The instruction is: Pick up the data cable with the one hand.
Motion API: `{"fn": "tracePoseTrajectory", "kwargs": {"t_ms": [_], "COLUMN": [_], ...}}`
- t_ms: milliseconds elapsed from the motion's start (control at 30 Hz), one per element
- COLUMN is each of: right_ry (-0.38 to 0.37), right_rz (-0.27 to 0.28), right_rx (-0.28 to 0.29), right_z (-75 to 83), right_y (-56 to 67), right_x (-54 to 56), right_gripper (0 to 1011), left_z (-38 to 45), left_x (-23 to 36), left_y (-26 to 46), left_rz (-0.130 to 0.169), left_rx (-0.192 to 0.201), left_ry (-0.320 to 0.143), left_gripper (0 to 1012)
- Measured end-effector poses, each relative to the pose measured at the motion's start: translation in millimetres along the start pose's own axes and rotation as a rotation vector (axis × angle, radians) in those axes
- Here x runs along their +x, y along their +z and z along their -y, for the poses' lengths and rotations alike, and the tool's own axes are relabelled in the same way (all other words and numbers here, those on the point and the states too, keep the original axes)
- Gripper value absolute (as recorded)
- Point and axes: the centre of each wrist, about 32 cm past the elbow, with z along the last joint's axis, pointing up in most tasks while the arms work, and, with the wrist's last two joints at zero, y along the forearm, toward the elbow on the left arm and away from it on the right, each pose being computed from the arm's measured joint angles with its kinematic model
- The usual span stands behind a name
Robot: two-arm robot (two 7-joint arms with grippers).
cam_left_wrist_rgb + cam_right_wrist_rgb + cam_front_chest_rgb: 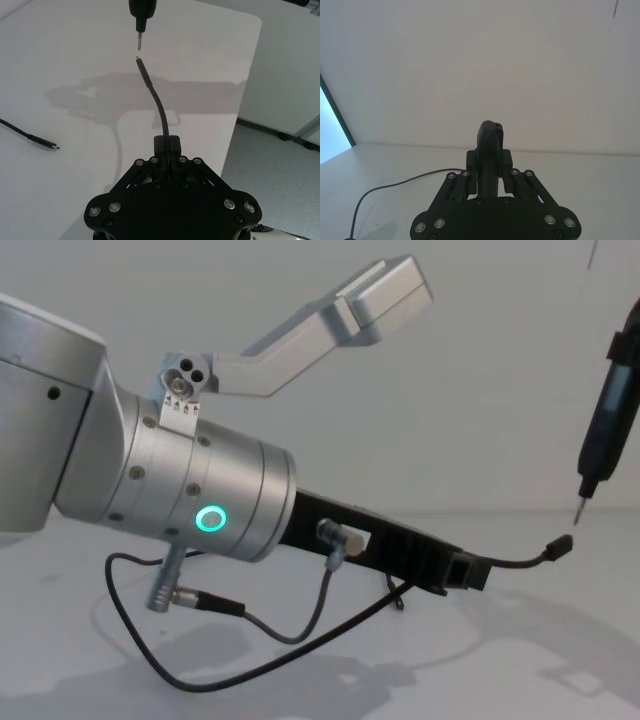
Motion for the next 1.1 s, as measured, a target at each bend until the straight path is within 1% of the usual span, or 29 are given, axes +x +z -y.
{"fn": "tracePoseTrajectory", "kwargs": {"t_ms": [133,433,1100], "right_ry": [-0.002,-0.002,-0.002], "right_rz": [0.001,-0.001,-0.012], "right_rx": [-0.016,-0.032,-0.029], "right_z": [-1.9,-4.5,-5.9], "right_y": [-1.5,-3.9,-7.5], "right_x": [0.5,1.2,3.1], "right_gripper": [279,279,279], "left_z": [-0.1,-0.2,-0.1], "left_x": [0.0,0.0,0.0], "left_y": [0.0,0.0,0.0], "left_rz": [0.000,0.000,0.000], "left_rx": [0.000,0.000,0.000], "left_ry": [0.000,0.000,0.000], "left_gripper": [44,44,44]}}
